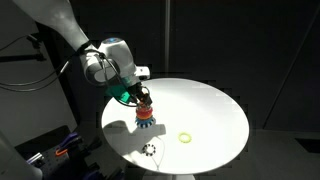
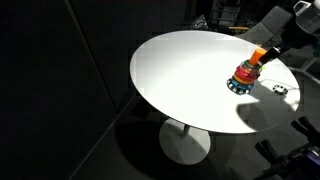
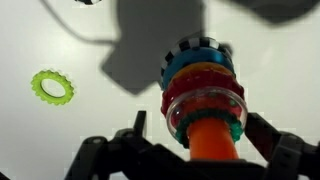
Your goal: Pick up the black and white ring from the ring holder and put it on the table
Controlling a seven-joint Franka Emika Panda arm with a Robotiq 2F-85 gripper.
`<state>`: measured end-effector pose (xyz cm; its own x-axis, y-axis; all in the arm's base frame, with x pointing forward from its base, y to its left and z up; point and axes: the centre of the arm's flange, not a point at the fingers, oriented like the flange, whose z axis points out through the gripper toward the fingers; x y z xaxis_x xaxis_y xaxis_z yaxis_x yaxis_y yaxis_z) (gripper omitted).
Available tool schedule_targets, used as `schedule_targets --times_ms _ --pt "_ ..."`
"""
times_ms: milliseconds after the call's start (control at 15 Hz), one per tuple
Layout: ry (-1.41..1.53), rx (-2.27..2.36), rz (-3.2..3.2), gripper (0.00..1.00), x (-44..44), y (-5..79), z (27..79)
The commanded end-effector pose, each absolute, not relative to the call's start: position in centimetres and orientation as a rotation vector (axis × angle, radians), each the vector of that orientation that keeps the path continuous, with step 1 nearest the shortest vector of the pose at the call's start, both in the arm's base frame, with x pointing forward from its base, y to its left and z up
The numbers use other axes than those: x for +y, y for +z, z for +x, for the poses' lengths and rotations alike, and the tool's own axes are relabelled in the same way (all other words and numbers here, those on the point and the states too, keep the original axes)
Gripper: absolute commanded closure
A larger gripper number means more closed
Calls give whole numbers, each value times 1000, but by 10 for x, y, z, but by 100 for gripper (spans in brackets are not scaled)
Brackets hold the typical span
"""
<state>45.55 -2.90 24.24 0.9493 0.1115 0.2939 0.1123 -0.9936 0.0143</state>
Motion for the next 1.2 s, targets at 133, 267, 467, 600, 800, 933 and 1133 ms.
schedule_targets --times_ms 133,267,467,600,800,933,1133 --pt "-529 -165 -3102 0 -25 240 466" --pt "-542 -169 -3101 0 -24 239 467" --pt "-545 -178 -3098 0 -20 236 470" --pt "-544 -184 -3094 0 -18 235 471" --pt "-552 -192 -3078 0 -14 236 474" --pt "-560 -188 -3064 0 -10 238 475" --pt "-570 -167 -3051 0 -6 239 477"
